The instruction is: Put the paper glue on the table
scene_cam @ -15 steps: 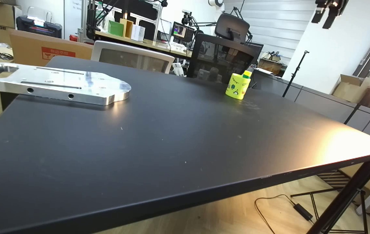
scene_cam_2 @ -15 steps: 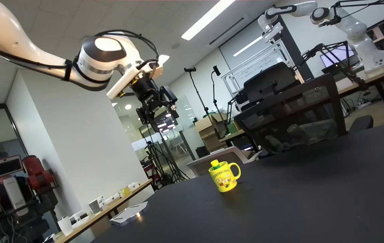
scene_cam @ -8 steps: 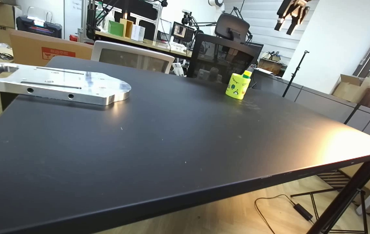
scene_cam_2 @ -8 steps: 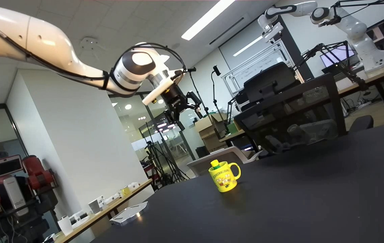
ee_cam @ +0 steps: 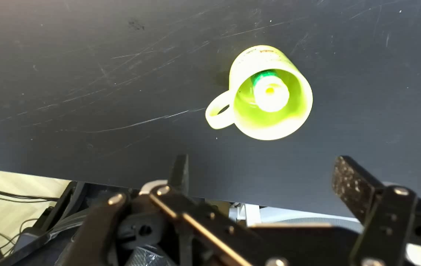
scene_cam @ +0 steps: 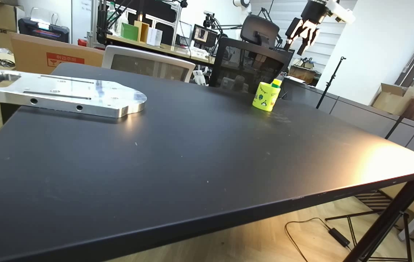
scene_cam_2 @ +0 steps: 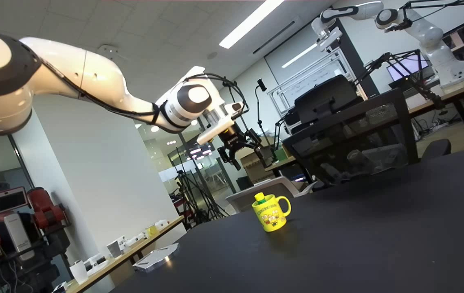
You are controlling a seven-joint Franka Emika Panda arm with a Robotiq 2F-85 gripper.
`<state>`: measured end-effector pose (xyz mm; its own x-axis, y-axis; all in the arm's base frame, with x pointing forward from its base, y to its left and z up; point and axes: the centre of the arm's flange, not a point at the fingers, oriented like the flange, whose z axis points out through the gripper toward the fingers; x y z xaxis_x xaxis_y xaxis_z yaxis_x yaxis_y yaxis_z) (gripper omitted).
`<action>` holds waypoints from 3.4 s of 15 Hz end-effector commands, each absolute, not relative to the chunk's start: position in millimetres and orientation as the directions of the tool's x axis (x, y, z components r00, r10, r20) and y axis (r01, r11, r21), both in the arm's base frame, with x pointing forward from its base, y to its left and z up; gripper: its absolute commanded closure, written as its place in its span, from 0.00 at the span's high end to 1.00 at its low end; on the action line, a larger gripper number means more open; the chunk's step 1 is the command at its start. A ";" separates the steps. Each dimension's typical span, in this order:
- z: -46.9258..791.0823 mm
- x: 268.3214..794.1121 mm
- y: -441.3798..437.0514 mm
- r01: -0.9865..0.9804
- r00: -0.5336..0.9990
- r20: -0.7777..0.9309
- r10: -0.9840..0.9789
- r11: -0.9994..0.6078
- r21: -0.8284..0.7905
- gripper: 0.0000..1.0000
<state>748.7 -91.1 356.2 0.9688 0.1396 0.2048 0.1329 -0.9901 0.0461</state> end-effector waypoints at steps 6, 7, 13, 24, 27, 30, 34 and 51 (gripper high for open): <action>297.9 771.3 -76.0 0.129 0.977 0.173 0.127 -0.992 0.002 1.00; 292.3 771.5 -75.5 0.127 0.978 0.166 0.126 -0.992 0.000 1.00; 263.7 771.6 -79.0 0.118 0.985 0.128 0.116 -0.993 -0.005 1.00; 257.1 767.2 -72.2 0.107 0.988 0.111 0.104 -0.994 -0.026 0.18; 287.1 759.8 -65.6 0.113 0.988 0.112 0.109 -0.993 -0.027 0.09; 334.0 743.9 -57.8 0.129 0.984 0.125 0.126 -0.991 -0.018 0.09; 399.7 707.1 -54.0 0.150 0.980 0.130 0.150 -0.989 0.014 0.09; 315.9 568.4 -23.5 0.175 0.984 0.025 0.175 -0.984 -0.003 0.09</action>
